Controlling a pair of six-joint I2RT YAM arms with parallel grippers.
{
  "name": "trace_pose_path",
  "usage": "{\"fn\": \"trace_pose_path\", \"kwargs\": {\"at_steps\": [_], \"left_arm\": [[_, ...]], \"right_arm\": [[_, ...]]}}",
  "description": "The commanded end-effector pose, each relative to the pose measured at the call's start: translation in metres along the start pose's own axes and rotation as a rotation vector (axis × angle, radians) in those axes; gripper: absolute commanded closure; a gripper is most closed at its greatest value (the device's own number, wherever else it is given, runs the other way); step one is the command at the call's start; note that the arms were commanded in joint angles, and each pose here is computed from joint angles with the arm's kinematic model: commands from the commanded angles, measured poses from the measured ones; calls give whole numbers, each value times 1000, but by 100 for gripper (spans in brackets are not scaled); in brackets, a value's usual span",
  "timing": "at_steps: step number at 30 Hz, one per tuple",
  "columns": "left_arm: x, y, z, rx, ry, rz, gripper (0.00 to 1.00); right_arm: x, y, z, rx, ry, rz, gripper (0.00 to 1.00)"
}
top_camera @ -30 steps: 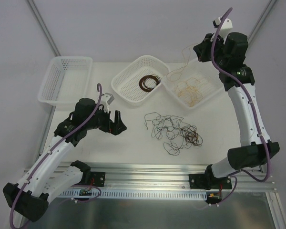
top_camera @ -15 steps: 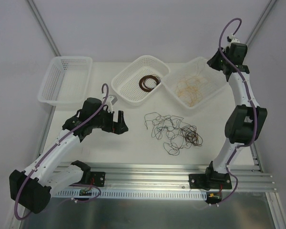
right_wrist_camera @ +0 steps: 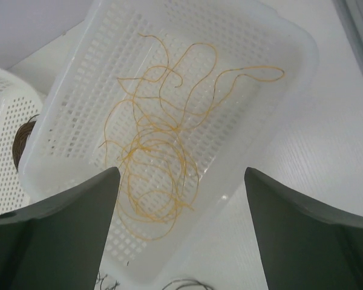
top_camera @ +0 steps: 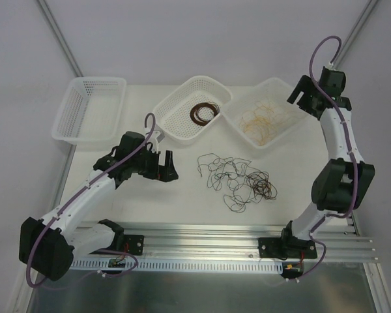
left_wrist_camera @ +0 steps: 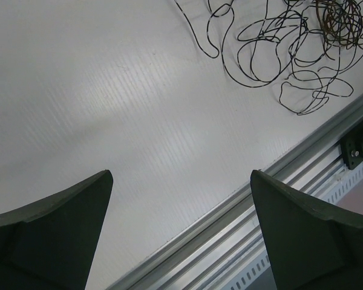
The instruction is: Untangle the cables
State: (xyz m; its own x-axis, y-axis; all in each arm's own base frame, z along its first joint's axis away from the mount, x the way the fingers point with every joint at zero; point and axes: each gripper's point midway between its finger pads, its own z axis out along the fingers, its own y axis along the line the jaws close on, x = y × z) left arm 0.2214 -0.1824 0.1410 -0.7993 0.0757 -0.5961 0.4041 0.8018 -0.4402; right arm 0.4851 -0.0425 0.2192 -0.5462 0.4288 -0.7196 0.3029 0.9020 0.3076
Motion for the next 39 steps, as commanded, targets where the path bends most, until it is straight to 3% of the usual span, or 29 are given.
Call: {"fn": "trace_pose_path", "kwargs": {"at_steps": [1,11,13,19,25,33,39], "left_arm": [[-14,-12,5,55,-22,-7,1],[-16,-17,24,89,22,-71,1],[-16,-20,28,95,25,-84,1],[-9,-24,41,99,54,-130,1],[-2,-28,46,92,70,-153,1],[11,-24,39,61,46,-175,1],[17,-21,34,51,32,-177,2]], "right_arm": [[-9,19,-72,-19,-91,-76,12],[155,40,-121,-145,107,-114,12],[201,30,-120,-133,189,-137,12],[283,11,-120,-130,309,-226,14],[330,45,-112,-211,377,-365,19],[369,161,-145,-530,463,-565,22],[342,142,-143,-406,359,-593,36]]}}
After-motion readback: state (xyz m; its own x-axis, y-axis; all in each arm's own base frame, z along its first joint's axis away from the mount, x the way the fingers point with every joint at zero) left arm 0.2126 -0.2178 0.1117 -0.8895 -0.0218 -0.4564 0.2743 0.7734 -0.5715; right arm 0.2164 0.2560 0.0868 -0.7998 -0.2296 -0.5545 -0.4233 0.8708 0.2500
